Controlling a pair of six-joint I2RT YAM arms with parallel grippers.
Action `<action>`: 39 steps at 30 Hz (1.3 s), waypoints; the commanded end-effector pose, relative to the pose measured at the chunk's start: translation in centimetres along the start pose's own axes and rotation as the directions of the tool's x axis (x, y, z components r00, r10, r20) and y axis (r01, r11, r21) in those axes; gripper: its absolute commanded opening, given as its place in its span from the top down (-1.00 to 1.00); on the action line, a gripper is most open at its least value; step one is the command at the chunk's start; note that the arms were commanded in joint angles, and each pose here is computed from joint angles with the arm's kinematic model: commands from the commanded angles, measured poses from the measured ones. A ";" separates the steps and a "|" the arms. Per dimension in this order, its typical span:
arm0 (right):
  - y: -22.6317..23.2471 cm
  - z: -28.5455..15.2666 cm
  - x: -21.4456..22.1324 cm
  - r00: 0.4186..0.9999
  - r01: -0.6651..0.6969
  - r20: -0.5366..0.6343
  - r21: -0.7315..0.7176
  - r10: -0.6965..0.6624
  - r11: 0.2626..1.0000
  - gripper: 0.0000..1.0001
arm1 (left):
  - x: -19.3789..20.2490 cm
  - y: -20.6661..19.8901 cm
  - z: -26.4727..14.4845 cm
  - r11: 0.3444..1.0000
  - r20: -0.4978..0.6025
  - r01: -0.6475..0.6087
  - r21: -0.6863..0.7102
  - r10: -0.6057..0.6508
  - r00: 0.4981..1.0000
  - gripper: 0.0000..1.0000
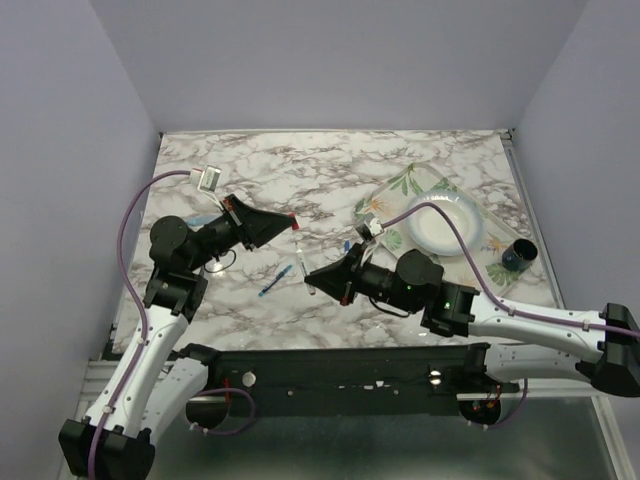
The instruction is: Insert the pens into the pen caps
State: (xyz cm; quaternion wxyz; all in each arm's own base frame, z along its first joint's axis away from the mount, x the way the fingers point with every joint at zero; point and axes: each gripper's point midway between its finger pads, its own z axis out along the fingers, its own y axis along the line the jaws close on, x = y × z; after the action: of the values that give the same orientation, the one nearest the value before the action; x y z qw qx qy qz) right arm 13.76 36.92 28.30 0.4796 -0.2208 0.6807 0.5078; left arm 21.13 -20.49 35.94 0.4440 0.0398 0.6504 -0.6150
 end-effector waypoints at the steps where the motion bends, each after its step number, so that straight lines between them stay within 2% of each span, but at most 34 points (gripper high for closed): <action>1: 0.7 0.8 -1.7 0.999 -0.006 0.041 0.002 0.005 1.000 0.99 | 0.8 -0.5 -0.4 0.999 -0.027 -0.002 0.032 0.003 1.000 1.00; 39: -0.9 1.1 0.2 0.999 -0.039 -0.003 0.070 0.039 0.997 0.99 | -0.1 0.0 -0.8 0.998 0.019 -0.031 -0.052 0.032 0.999 1.00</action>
State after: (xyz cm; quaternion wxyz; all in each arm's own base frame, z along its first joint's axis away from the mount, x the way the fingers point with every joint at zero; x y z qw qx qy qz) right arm 14.56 37.71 28.19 0.4763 -0.2014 0.6926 0.5029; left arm 20.89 -20.04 34.20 0.4398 0.0268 0.6734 -0.5937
